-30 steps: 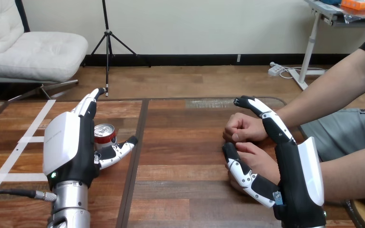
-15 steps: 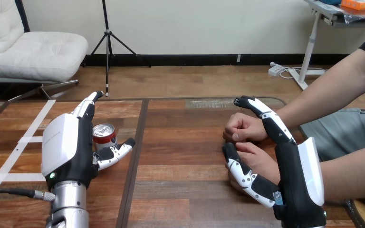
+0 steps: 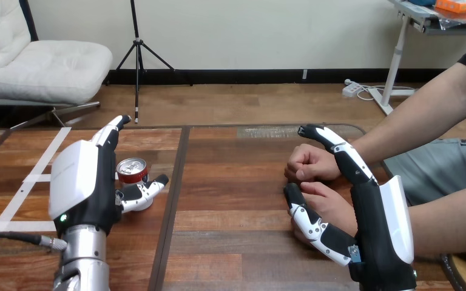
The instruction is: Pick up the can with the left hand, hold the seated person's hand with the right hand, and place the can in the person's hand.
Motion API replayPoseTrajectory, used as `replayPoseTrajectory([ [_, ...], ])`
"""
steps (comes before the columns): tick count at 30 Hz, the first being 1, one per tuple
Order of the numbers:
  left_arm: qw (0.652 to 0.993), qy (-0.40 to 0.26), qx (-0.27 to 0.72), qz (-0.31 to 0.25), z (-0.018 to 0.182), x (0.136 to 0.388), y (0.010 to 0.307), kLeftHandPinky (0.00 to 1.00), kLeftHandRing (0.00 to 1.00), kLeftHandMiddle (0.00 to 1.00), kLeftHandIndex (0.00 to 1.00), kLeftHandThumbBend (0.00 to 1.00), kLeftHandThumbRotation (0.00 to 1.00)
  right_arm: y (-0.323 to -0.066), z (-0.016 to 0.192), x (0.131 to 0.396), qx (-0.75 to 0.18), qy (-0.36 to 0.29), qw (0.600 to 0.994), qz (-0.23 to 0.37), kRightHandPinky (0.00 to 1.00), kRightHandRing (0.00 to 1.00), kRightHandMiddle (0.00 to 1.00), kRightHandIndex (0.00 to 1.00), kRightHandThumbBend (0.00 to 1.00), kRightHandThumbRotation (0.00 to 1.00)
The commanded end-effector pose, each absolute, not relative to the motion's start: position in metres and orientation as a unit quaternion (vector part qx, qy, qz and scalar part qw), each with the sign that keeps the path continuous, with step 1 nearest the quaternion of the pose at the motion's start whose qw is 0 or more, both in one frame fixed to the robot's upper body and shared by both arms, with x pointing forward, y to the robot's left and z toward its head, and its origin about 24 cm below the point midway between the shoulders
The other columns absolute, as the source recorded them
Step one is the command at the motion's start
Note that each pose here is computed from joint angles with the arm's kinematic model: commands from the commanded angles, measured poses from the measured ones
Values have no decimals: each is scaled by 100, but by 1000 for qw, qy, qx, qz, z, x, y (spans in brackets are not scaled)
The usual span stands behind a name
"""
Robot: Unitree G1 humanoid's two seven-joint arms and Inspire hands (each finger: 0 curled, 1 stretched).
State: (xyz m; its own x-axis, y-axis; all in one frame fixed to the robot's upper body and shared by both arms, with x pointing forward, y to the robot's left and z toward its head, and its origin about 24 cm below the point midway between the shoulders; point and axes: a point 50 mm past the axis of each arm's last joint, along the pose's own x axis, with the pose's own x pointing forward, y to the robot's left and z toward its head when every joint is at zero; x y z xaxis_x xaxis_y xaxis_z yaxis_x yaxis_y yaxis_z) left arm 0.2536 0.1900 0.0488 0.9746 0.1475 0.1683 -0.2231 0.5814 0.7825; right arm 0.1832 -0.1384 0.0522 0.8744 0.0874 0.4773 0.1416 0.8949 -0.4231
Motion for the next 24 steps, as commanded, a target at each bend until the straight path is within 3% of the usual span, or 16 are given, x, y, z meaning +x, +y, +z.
replayPoseTrajectory([
  [1, 881, -78, 455, 105, 68, 268, 187, 71, 82, 86, 86, 72, 15, -140, 68, 187, -229, -289, 929, -23, 85, 85, 85, 79, 42, 0],
  [24, 880, -61, 460, 103, 61, 275, 191, 66, 80, 83, 82, 71, 12, -141, 69, 187, -244, -290, 925, -22, 84, 84, 85, 80, 43, 0],
])
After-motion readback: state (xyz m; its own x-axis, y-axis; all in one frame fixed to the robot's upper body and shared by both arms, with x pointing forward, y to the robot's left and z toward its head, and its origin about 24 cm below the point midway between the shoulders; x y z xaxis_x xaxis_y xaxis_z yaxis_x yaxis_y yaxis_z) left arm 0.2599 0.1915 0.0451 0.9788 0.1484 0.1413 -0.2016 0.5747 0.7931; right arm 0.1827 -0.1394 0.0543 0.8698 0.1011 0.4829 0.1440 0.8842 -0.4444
